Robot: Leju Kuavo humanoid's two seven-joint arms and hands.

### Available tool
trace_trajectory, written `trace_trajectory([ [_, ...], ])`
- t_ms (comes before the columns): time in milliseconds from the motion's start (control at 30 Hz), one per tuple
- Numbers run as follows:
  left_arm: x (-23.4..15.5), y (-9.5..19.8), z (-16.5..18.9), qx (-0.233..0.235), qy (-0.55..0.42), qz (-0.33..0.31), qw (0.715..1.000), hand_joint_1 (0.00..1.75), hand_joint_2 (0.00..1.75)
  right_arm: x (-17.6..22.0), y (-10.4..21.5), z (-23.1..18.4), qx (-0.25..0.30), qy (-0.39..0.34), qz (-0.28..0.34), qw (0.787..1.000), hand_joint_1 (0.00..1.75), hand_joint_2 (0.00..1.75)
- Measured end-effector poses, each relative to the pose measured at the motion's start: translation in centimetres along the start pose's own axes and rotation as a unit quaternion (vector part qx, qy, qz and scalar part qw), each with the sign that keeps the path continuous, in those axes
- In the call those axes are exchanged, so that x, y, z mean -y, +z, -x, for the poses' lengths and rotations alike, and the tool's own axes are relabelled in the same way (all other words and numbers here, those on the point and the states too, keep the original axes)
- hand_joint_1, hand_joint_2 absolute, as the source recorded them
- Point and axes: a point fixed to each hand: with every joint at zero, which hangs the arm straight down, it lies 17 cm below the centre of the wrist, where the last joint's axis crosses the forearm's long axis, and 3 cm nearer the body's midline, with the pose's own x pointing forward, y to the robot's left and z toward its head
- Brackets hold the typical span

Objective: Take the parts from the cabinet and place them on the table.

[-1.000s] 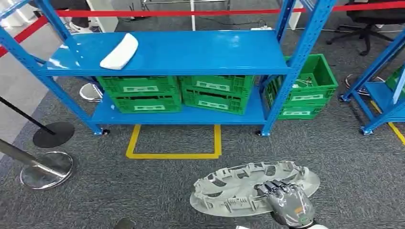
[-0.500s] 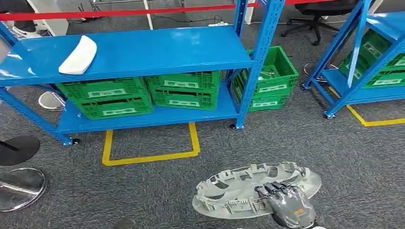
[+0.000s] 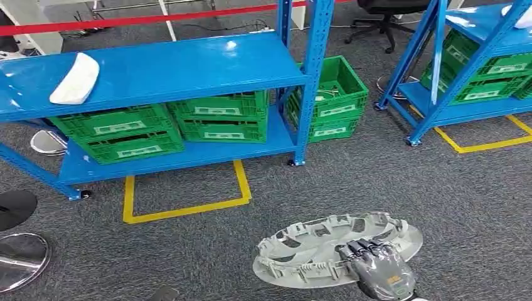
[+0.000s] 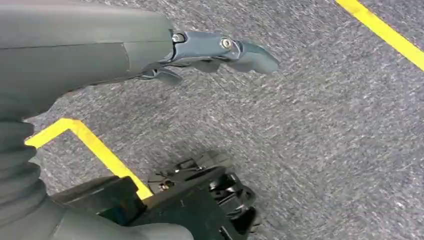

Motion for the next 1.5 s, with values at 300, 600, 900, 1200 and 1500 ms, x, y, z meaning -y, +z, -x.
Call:
trace_trajectory([
  [300, 0.08, 0.1, 0.15, -0.001, -0.001, 0.001, 1.0, 0.0, 1.75, -0.04, 0.05, 0.08, -0.003, -0.003, -0.001, 1.0, 1.75, 1.75],
  [600, 0.07, -0.05, -0.14, 0.002, -0.004, 0.003, 1.0, 0.0, 1.75, -0.14, 0.13, 0.1, -0.007, -0.01, -0.004, 1.0, 1.75, 1.75],
  [900, 0.16, 0.0, -0.07, 0.002, -0.006, 0.006, 1.0, 0.0, 1.75, -0.08, -0.05, 0.19, -0.007, -0.01, -0.003, 1.0, 1.75, 1.75],
  [1200, 0.19, 0.05, 0.04, 0.001, -0.007, 0.006, 1.0, 0.0, 1.75, -0.04, -0.05, 0.17, -0.008, -0.01, -0.003, 1.0, 1.75, 1.75],
  [1500, 0.12, -0.03, -0.06, 0.001, -0.006, 0.005, 1.0, 0.0, 1.75, -0.19, 0.13, 0.17, -0.01, -0.014, -0.007, 1.0, 1.75, 1.75],
])
